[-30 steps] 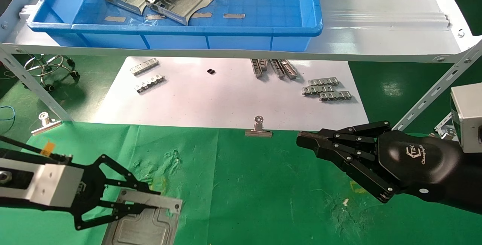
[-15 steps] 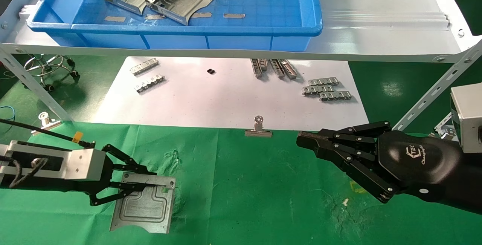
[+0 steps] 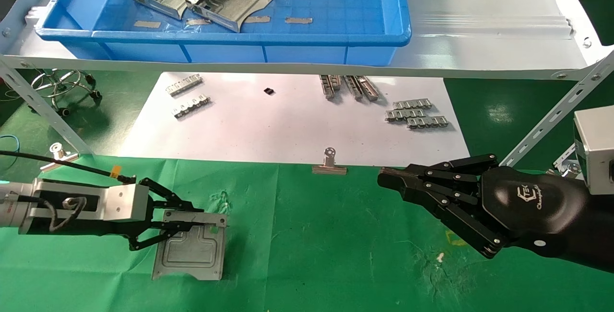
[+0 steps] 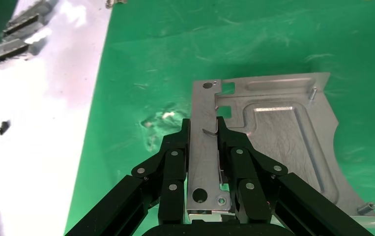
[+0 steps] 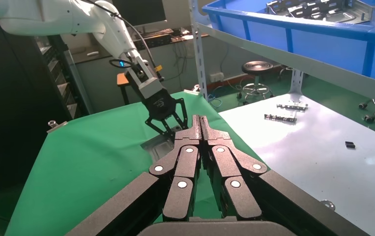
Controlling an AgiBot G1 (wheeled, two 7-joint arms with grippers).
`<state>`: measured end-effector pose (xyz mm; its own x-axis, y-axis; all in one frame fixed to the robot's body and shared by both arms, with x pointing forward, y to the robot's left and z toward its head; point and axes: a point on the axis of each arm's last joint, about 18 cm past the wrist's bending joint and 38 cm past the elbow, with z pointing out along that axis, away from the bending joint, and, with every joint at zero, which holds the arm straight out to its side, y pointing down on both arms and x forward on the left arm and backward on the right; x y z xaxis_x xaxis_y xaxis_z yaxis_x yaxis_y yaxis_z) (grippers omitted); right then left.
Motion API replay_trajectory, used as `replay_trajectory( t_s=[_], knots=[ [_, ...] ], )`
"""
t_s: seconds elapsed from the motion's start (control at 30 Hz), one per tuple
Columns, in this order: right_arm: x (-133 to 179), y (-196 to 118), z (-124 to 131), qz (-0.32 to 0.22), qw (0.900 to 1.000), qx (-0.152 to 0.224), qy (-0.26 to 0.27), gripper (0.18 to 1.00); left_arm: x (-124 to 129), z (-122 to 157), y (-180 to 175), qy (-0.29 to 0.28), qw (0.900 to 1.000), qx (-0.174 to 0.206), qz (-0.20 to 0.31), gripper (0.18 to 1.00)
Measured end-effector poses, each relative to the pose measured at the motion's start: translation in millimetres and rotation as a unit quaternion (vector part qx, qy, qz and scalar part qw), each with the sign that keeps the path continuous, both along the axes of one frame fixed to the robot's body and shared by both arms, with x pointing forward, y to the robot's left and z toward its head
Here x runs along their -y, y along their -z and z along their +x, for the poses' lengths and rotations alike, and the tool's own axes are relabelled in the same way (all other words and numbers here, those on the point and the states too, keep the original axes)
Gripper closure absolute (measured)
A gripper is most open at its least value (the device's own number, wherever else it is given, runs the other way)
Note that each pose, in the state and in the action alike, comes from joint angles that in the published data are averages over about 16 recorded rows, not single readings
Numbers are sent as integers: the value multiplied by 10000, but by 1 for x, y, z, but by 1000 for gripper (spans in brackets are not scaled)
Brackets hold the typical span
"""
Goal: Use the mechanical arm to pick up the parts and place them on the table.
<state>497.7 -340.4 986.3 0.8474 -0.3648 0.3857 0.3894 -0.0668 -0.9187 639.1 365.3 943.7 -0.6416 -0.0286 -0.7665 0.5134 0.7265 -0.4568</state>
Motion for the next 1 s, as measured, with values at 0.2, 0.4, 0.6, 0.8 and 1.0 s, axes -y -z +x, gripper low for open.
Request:
replay_trajectory(
  t_s=[0.2,0.4,0.6,0.8,1.0],
  knots=[
    [0,0,0,0,10000,0,0,987,2,6,3,-38,9999,93,19,906],
    [0,0,0,0,10000,0,0,987,4,10,3,-35,9998,176,31,897],
    [0,0,0,0,10000,0,0,987,5,9,-3,45,9997,242,-43,865],
    [0,0,0,0,10000,0,0,987,9,-3,-14,296,9990,212,-243,799],
    [0,0,0,0,10000,0,0,987,16,-21,-24,608,9964,-8,-594,696]
  ],
)
